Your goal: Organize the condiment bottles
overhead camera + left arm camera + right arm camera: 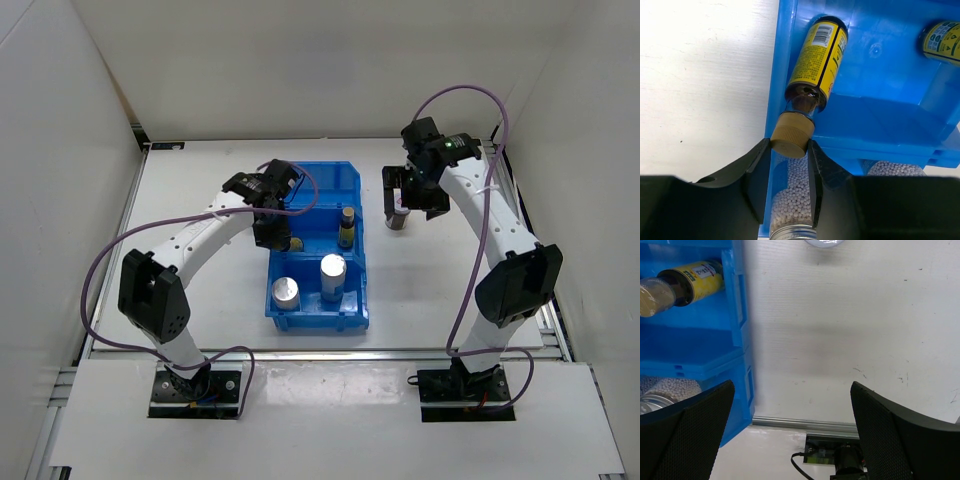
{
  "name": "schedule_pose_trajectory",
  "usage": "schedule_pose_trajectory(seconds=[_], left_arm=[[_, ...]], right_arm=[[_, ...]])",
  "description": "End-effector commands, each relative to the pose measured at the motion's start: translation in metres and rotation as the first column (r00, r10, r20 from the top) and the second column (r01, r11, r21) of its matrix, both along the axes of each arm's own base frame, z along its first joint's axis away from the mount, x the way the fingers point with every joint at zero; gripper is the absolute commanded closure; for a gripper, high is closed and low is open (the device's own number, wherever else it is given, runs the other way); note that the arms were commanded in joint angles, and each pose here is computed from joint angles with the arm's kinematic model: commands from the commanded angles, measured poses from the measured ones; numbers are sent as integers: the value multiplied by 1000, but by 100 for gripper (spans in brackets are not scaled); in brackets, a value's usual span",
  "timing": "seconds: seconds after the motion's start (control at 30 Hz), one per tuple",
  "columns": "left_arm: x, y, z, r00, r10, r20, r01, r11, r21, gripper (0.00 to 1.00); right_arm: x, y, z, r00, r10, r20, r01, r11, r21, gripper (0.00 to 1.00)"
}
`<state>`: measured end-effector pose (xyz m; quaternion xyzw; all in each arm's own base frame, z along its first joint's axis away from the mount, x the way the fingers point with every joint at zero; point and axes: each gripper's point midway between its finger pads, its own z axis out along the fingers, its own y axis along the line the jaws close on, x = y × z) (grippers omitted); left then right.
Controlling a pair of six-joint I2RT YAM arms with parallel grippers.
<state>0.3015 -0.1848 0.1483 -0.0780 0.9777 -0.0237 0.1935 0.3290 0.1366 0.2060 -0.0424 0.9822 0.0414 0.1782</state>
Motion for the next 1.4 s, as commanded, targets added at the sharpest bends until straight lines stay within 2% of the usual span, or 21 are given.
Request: schedule_pose_trajectory(seconds=[0.0, 0.3, 0.6, 1.0, 1.2, 1.37], left_arm=[[11, -6, 25, 997, -15, 82, 18, 999, -31, 77], [28, -15, 48, 991, -37, 132, 44, 998, -48, 81], [40, -25, 38, 993, -62, 99, 65, 997, -29, 82], [61, -25, 51, 989, -111, 102, 103, 992, 77, 88], [65, -22, 37, 988, -127, 85, 112, 980, 164, 88], [62, -26, 29, 987, -148, 57, 131, 965, 229, 82]], right_arm=[[-4, -3, 12, 999, 5, 42, -5, 1000, 12, 0], [-6, -3, 13, 999, 5, 42, -5, 1000, 12, 0], [-4, -8, 13, 999, 1, 46, -1, 1000, 0, 0], [-4, -10, 13, 999, -5, 43, 5, 1000, 8, 0], [-4, -13, 10, 999, -14, 34, 14, 1000, 5, 0], [-6, -14, 10, 999, -6, 35, 6, 1000, 1, 0]])
